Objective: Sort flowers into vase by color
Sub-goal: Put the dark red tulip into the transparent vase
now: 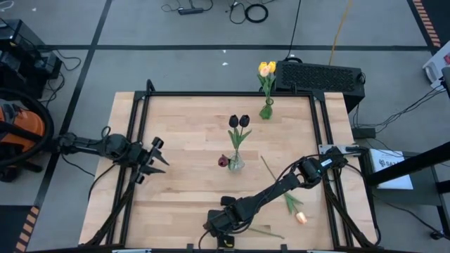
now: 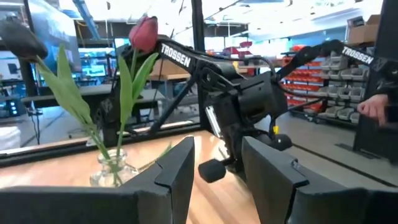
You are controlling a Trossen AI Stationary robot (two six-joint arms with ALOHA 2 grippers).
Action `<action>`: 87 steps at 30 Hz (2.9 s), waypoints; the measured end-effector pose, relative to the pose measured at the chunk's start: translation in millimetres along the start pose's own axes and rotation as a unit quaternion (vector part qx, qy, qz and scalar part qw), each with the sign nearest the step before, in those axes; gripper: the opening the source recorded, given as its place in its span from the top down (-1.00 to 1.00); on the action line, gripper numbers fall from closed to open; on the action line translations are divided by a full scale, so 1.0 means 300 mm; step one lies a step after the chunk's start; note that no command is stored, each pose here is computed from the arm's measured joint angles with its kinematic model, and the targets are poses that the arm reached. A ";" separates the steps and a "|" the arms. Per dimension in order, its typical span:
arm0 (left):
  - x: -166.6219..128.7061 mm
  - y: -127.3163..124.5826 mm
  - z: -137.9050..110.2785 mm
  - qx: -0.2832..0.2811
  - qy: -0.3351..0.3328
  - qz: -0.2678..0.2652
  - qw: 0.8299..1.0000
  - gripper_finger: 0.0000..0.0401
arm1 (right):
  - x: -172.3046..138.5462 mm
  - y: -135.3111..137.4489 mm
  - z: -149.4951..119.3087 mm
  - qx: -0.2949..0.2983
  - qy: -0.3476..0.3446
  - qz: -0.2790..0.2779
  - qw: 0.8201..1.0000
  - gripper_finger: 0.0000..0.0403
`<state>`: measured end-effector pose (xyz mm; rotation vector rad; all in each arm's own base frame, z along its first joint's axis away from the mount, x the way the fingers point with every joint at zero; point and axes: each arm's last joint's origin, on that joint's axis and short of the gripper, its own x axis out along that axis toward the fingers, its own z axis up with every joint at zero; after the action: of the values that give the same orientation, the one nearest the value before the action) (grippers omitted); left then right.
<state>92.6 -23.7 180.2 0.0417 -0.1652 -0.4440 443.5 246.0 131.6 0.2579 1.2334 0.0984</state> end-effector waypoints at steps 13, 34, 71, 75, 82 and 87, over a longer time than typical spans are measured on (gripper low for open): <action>0.000 0.000 -0.011 -0.005 0.016 -0.001 1.000 0.28 | -0.298 -0.010 0.015 0.022 -0.087 -0.145 0.985 1.00; 0.000 0.000 -0.013 -0.006 0.019 -0.001 1.000 0.28 | -0.965 0.003 -0.240 0.054 -0.525 -0.446 0.722 1.00; 0.000 0.000 -0.013 -0.006 0.019 -0.001 1.000 0.28 | -0.978 -0.306 -0.478 0.215 -0.572 -0.339 0.715 1.00; 0.000 0.000 -0.014 -0.006 0.019 -0.001 1.000 0.28 | -0.982 -0.305 -0.464 0.210 -0.548 -0.329 0.740 1.00; 0.000 0.000 -0.014 -0.006 0.019 -0.001 1.000 0.28 | -1.038 -0.300 -0.460 0.178 -0.524 -0.306 0.775 1.00; 0.000 0.000 -0.014 -0.006 0.019 -0.001 1.000 0.28 | -1.087 -0.311 -0.463 0.159 -0.517 -0.286 0.791 1.00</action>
<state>93.3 -23.8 176.2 0.0393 -0.1259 -0.4461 198.7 105.8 365.7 0.1689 0.1656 -0.7139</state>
